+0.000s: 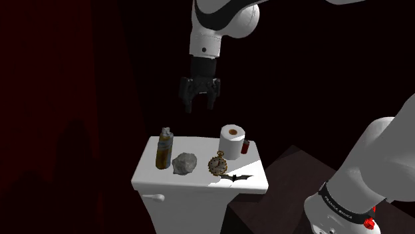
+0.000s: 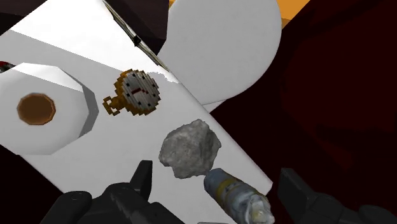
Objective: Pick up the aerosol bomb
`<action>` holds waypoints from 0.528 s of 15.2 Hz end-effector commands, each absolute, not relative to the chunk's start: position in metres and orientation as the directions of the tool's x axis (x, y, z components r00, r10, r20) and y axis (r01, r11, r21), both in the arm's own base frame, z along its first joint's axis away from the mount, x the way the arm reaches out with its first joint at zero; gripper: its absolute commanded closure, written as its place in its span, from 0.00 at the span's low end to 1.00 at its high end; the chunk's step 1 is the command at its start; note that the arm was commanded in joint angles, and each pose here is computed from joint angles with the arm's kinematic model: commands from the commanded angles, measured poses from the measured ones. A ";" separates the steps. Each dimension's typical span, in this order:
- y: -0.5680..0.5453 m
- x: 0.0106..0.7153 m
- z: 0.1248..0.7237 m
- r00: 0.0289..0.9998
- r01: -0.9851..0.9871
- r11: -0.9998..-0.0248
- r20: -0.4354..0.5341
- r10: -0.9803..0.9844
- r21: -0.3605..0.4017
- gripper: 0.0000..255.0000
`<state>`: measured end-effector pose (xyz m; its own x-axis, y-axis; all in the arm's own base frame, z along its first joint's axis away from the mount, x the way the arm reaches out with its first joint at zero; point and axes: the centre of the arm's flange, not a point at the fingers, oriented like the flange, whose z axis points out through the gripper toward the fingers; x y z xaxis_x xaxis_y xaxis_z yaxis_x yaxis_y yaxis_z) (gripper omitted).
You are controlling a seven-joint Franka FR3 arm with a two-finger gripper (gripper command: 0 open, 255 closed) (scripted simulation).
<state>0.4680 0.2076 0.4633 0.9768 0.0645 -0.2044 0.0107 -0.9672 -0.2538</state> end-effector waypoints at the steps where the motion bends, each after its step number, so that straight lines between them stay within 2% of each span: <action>1: 0.227 0.486 0.450 0.974 0.005 -0.964 -0.217 0.065 -0.266 0.00; 8: 0.286 0.535 0.407 0.965 -0.011 -0.953 -0.255 0.070 -0.302 0.00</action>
